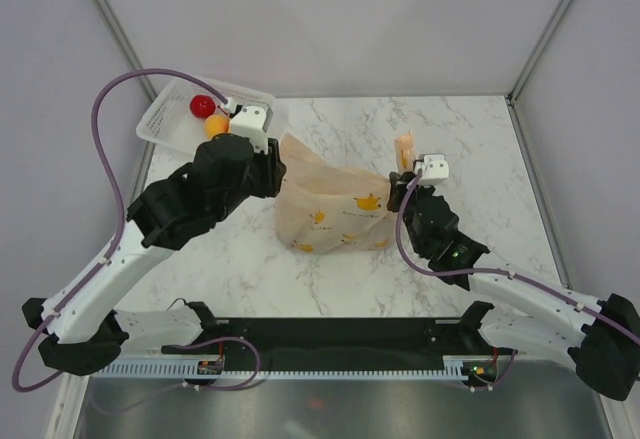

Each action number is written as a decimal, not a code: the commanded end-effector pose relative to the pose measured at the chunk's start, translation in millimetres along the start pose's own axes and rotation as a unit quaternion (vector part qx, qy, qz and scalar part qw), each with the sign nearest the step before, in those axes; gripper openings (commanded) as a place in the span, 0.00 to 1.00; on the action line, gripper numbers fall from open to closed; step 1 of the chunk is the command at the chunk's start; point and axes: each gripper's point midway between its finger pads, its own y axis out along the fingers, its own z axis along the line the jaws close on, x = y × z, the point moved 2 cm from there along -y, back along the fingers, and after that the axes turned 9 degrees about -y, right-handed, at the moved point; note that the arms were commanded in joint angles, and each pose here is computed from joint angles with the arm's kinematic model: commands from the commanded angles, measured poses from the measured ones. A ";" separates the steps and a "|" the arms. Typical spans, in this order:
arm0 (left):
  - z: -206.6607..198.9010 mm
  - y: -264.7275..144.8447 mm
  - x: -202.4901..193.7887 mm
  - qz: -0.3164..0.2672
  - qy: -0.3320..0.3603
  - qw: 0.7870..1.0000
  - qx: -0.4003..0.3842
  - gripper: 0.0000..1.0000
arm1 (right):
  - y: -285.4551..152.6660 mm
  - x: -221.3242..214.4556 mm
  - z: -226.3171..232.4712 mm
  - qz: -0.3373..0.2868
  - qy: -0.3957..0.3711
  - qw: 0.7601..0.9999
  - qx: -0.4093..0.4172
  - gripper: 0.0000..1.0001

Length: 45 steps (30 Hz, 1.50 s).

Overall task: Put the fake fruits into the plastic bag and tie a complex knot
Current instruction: Tie the plastic bag at the center of the board.

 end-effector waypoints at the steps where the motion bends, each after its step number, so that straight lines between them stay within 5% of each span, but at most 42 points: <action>1: 0.9 -19.5 23.5 -0.036 -0.033 0.999 -0.009 0.65 | -3.4 1.6 -16.6 -0.007 -0.009 0.999 -0.033 0.00; 5: -1.6 -18.2 14.4 -0.032 -0.028 0.999 -0.031 0.99 | -3.8 0.4 -16.5 -0.007 -0.008 0.999 -0.031 0.00; 9: -4.5 -15.0 -0.8 -0.072 -0.037 0.993 -0.082 1.00 | -3.8 -2.5 -15.4 -0.005 -0.006 1.000 -0.026 0.00; 15: -17.6 -26.9 -3.6 -0.209 -0.045 0.954 -0.210 1.00 | -4.3 -4.2 -13.5 -0.004 -0.004 1.000 -0.017 0.00; 21: -30.2 -8.8 -14.8 -0.236 0.005 0.941 -0.241 1.00 | -2.0 -1.8 -9.5 0.003 -0.005 1.000 -0.011 0.01; 26: -27.2 0.8 -12.6 -0.257 -0.001 0.940 -0.225 1.00 | -6.7 15.8 -11.5 0.017 -0.003 1.000 -0.016 0.39; 27: -27.7 2.1 -12.1 -0.259 0.000 0.940 -0.223 1.00 | -9.1 22.3 -13.5 0.013 0.001 1.000 -0.017 0.53; 33: -28.9 8.7 -11.6 -0.260 0.004 0.941 -0.217 0.96 | -23.3 54.9 -21.9 0.034 -0.005 0.999 -0.023 0.86; 45: -23.1 8.1 -19.3 -0.264 0.019 0.941 -0.213 0.93 | -63.2 165.4 -39.4 0.063 -0.021 0.998 -0.017 0.96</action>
